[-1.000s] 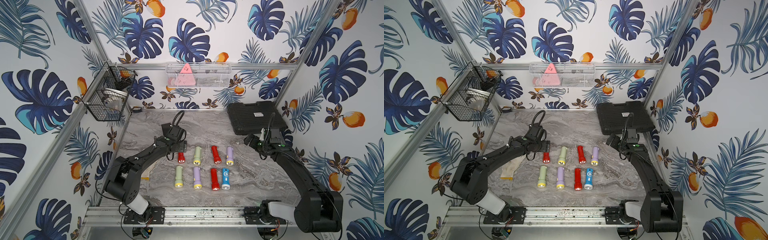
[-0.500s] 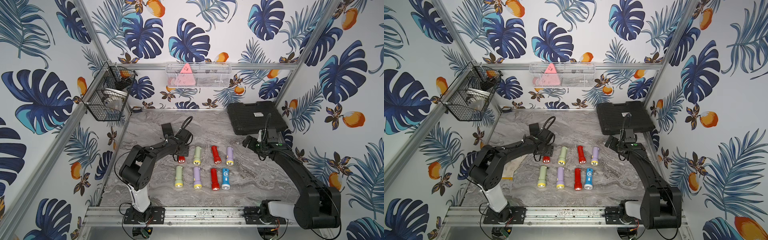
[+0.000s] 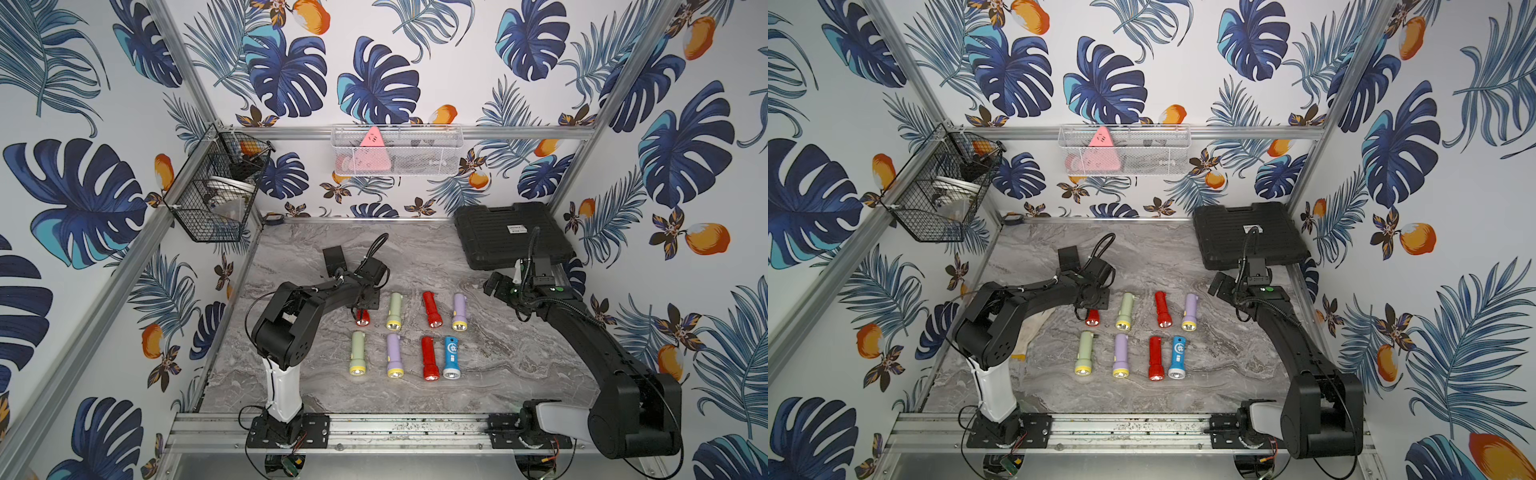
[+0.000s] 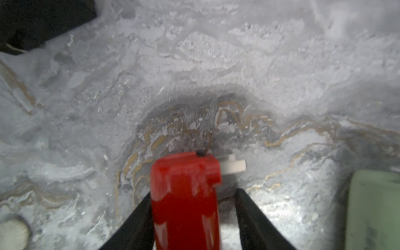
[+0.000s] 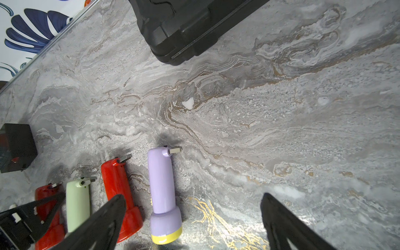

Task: Close the plug at the bottom of the flashlight
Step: Pick up the flashlight from the center of the board.

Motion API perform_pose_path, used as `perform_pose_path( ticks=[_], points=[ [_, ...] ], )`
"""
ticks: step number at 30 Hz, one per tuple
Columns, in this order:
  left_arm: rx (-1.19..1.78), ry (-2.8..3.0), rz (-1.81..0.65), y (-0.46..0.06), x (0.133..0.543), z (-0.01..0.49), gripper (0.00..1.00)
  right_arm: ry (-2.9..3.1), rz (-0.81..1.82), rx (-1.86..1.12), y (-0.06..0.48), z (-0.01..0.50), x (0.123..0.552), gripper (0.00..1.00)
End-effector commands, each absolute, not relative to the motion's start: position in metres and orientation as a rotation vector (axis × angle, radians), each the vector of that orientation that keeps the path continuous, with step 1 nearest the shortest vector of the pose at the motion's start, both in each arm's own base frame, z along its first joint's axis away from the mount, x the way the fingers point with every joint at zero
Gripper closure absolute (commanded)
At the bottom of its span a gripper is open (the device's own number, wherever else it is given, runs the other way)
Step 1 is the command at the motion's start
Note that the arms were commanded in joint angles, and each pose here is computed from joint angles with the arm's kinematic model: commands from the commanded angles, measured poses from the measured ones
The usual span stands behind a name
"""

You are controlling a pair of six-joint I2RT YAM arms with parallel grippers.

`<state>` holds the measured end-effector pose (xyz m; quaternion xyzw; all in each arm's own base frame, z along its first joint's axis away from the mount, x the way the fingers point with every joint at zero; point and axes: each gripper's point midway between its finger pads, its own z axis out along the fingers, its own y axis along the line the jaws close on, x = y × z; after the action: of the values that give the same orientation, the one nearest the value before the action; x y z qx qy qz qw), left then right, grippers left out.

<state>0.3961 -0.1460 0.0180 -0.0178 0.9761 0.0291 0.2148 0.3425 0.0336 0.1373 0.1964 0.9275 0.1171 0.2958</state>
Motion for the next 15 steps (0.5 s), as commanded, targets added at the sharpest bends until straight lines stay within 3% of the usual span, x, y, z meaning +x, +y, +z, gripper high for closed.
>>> perform_pose_path(
  ticks=[1, 15],
  points=[
    [-0.046, 2.762, 0.152, -0.137, 0.384, 0.004, 0.47, 2.470, 0.305, 0.514, 0.034, 0.140, 0.342, 0.00],
    [0.011, 2.707, 0.155, -0.138, 0.395, 0.037, 0.90, 2.464, 0.326, 0.514, 0.037, 0.147, 0.347, 0.00]
  ],
)
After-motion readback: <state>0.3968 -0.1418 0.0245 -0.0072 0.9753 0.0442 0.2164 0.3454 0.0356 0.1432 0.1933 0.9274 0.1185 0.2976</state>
